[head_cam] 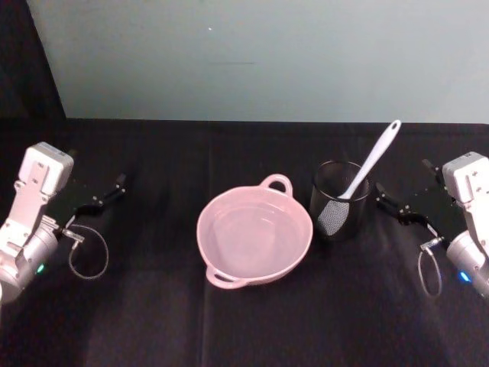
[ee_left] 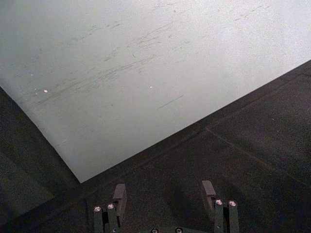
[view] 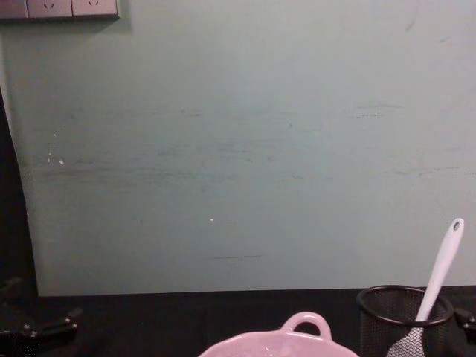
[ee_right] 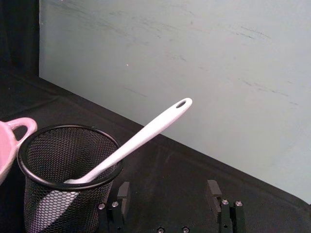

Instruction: Use the one hand to pick up the spoon and stir the clear water in the bowl.

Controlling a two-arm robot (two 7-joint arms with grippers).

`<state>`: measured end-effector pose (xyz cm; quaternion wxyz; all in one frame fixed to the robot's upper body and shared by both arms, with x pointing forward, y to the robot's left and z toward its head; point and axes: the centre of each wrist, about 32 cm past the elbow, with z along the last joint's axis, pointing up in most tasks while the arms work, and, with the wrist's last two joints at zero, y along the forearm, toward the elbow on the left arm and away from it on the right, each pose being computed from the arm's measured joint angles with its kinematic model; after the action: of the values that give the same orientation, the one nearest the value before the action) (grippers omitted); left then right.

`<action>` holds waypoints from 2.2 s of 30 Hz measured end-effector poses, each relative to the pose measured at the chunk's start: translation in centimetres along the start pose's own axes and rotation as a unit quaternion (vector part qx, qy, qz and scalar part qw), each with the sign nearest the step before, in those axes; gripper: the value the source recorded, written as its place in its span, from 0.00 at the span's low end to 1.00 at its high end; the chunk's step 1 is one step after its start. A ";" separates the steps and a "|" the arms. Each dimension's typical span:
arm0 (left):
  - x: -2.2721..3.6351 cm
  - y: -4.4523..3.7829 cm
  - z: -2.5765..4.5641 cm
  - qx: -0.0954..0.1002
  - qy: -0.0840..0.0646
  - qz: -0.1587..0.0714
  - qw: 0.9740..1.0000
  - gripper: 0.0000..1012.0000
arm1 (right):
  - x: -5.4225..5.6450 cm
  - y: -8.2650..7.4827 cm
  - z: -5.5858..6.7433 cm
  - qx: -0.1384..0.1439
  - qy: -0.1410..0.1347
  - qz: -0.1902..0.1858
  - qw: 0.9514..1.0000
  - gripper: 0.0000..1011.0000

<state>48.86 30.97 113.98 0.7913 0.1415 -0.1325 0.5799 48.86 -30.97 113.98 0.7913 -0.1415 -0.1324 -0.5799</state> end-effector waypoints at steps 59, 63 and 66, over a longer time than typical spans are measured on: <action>-0.01 0.00 0.00 0.000 0.000 0.000 1.000 1.00 | 0.2 -3.5 2.1 0.013 0.031 -0.010 0.999 0.99; 0.00 0.00 0.00 0.000 0.000 0.000 1.000 1.00 | 0.1 -3.6 2.8 0.029 0.081 -0.004 0.996 0.99; 0.00 0.00 0.00 0.000 0.000 0.000 1.000 1.00 | 0.0 -3.4 3.0 0.039 0.126 0.003 0.991 0.99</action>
<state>48.86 30.97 113.98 0.7913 0.1415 -0.1324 0.5799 45.52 -30.83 117.01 0.8084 -0.0368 -0.0541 -0.5850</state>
